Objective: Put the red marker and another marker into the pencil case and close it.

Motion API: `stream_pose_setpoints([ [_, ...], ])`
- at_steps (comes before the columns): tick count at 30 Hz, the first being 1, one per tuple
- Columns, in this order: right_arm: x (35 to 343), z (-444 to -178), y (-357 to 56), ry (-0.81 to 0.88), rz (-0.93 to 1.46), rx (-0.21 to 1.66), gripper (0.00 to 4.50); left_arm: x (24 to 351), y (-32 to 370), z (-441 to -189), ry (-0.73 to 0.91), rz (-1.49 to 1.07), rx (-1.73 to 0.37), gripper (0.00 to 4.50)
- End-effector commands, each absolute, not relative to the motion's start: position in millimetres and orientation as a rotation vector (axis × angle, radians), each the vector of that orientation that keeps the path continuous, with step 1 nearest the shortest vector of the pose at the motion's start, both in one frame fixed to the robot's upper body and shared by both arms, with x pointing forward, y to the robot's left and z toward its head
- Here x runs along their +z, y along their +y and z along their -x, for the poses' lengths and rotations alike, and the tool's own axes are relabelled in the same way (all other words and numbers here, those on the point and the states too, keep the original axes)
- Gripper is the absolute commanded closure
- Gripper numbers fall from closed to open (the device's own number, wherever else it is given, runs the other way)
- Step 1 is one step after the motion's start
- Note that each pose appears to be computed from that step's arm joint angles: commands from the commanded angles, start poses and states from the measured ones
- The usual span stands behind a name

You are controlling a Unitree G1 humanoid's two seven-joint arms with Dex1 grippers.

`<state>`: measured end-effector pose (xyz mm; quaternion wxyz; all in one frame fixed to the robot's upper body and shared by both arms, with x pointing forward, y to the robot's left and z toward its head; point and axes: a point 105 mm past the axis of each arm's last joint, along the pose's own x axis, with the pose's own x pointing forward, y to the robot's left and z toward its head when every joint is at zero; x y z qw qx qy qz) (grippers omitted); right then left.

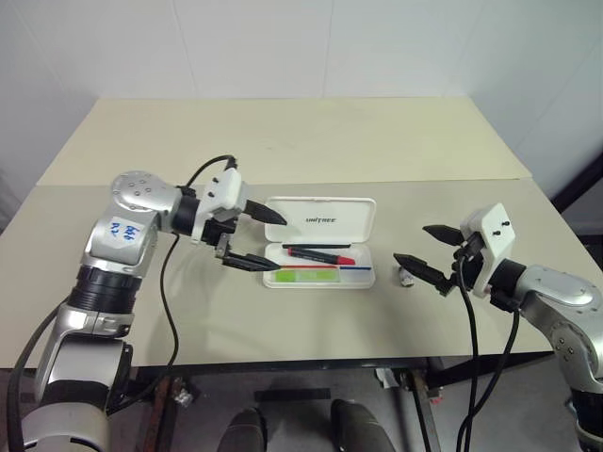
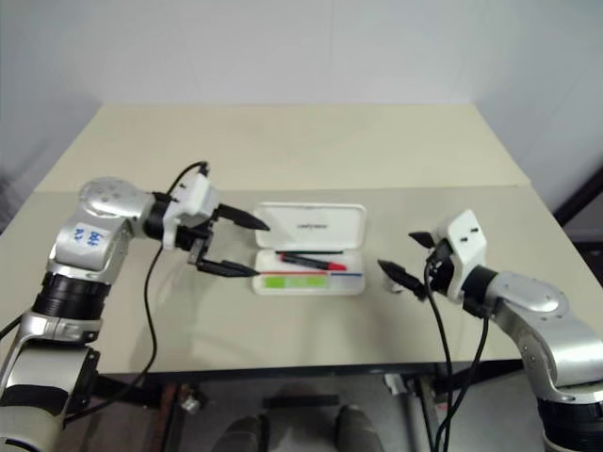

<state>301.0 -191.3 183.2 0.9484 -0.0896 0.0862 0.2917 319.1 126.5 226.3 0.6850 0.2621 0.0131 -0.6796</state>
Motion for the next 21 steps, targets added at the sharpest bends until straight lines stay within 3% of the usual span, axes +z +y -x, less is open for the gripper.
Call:
stream_pose_setpoints([
  [1, 189, -290, -188, 0.232, 0.147, 0.534, 0.00, 235, 136, -313, -0.031, -0.554, -1.535, 0.19],
  [12, 143, -280, -178, 0.390, 0.079, 0.379, 0.00, 223, 142, -316, -0.052, -0.563, -1.510, 0.19],
  [21, 125, -298, -183, 0.395, 0.069, 0.342, 0.00, 229, 146, -311, -0.049, -0.566, -1.511, 0.19],
])
